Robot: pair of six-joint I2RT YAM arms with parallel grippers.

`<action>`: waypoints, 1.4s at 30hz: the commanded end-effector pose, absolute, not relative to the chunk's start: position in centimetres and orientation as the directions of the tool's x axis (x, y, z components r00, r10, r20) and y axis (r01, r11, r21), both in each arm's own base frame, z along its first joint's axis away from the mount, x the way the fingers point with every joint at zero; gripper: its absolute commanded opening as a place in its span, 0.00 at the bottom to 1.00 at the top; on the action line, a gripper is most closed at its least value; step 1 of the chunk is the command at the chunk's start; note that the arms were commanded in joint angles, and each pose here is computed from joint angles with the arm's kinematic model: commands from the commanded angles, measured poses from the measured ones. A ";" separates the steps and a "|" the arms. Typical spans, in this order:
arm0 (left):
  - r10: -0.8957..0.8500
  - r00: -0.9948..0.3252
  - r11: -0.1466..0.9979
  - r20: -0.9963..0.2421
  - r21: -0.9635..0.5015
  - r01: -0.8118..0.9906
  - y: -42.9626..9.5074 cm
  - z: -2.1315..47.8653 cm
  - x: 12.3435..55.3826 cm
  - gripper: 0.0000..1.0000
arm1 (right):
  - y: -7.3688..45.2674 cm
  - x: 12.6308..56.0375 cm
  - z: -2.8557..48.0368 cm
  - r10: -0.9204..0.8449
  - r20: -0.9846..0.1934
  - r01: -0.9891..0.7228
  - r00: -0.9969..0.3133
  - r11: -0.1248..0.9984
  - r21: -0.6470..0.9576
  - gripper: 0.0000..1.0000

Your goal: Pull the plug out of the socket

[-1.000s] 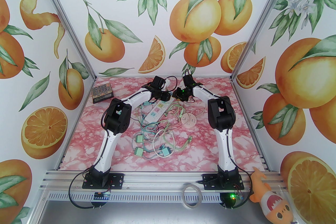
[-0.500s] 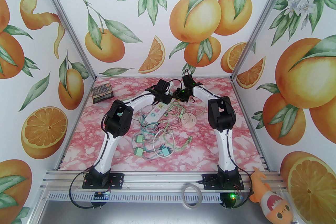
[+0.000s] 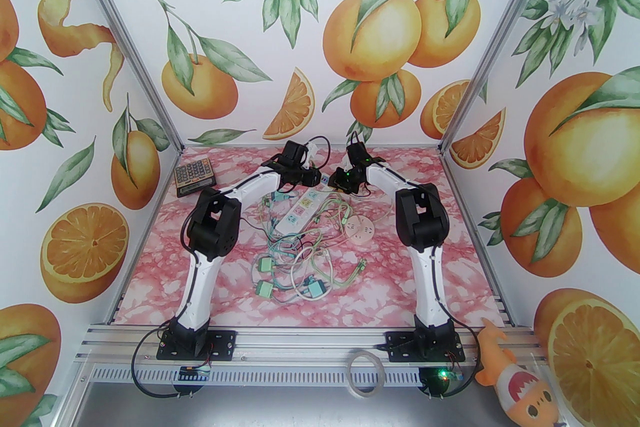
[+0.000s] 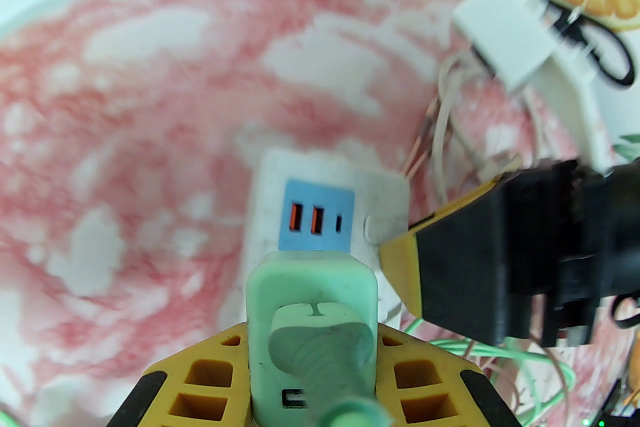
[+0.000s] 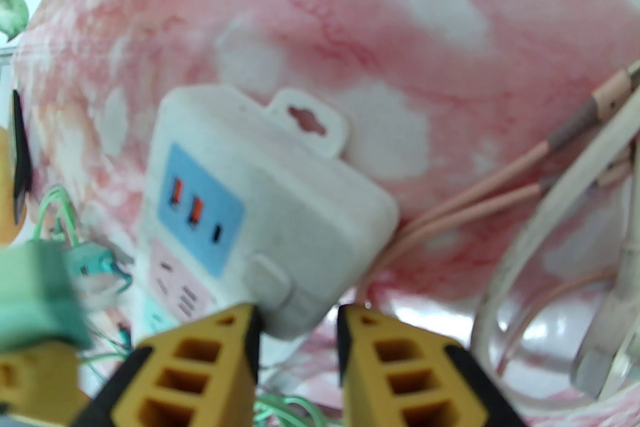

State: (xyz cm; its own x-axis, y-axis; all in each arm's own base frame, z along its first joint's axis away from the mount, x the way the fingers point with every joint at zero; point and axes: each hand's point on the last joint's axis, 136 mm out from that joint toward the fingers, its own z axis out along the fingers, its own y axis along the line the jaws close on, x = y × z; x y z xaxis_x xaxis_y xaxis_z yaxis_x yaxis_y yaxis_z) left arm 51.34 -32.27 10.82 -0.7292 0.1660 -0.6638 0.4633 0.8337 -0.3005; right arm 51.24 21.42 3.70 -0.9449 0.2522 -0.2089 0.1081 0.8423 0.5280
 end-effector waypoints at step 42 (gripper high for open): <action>-0.462 -0.739 0.883 -0.491 -0.182 -0.432 -4.9 6.6 30.2 0.21 | 17.6 49.5 18.5 0.365 -0.515 0.066 -0.775 0.858 0.509 1.00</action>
State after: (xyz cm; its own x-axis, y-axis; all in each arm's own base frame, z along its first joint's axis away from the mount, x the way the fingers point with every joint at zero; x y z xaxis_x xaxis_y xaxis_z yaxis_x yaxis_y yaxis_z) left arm 30.69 -6.30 6.63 -0.7752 -0.4105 -0.4803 -0.3572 0.9118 -0.2027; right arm 49.61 17.89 16.00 -0.8172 0.3386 -0.4664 0.0738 0.8640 0.4981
